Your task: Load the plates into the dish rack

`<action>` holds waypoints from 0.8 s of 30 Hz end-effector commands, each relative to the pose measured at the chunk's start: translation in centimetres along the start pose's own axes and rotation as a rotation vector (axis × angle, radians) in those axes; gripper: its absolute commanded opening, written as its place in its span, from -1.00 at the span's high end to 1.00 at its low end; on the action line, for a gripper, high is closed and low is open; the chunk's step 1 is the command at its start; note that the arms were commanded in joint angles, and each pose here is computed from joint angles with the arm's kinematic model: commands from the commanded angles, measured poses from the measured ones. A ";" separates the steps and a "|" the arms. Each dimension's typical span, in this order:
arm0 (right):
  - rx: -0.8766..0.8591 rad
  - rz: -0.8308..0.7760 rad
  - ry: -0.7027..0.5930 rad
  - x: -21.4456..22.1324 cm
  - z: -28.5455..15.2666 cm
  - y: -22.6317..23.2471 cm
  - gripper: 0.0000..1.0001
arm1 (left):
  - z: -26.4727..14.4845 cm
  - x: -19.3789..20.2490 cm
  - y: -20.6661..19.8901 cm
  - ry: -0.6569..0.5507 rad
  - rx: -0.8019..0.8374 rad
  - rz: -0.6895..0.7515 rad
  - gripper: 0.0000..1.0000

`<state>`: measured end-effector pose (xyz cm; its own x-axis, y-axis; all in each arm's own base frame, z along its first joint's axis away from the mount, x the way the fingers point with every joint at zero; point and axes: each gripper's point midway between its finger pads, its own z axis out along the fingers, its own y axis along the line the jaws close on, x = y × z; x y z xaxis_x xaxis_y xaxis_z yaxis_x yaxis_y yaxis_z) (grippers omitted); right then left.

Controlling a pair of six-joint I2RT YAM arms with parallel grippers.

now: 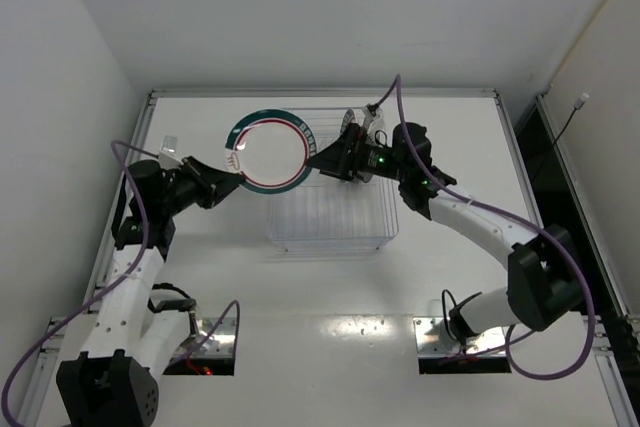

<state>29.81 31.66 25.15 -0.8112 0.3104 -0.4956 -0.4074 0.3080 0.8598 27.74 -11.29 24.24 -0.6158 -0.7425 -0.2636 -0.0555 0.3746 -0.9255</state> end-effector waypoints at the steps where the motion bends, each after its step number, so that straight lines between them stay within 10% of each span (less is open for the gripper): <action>1: -0.109 0.019 -0.011 -0.4 0.3 1.0 -0.83 | -0.6 1.0 -4.9 0.038 0.224 0.093 1.00; 4: -0.231 0.075 -0.044 -1.4 0.9 2.1 -0.64 | -0.2 2.6 -5.4 0.085 0.288 0.068 1.00; 9: -0.280 0.140 -0.065 -1.8 1.4 1.4 1.00 | -0.2 4.4 -6.3 0.126 0.315 0.093 1.00; 12: -0.237 0.122 -0.101 -2.6 0.7 0.8 1.00 | 0.7 4.3 -4.9 0.156 0.229 0.123 0.76; 16: 0.200 0.019 -0.208 -5.7 -1.2 -2.6 1.00 | 1.2 2.6 -0.8 0.099 -0.057 0.191 -0.68; 24: 1.073 -0.305 -0.352 -12.3 -11.8 -6.0 1.00 | -2.9 -2.4 3.0 -0.151 -0.443 0.301 -0.76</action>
<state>38.03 23.52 30.59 -0.5278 0.4814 -0.6998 -0.1230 0.7719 0.6237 27.95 -10.48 24.41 -0.5865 -0.6485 -0.4852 -0.1101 0.6573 -0.7455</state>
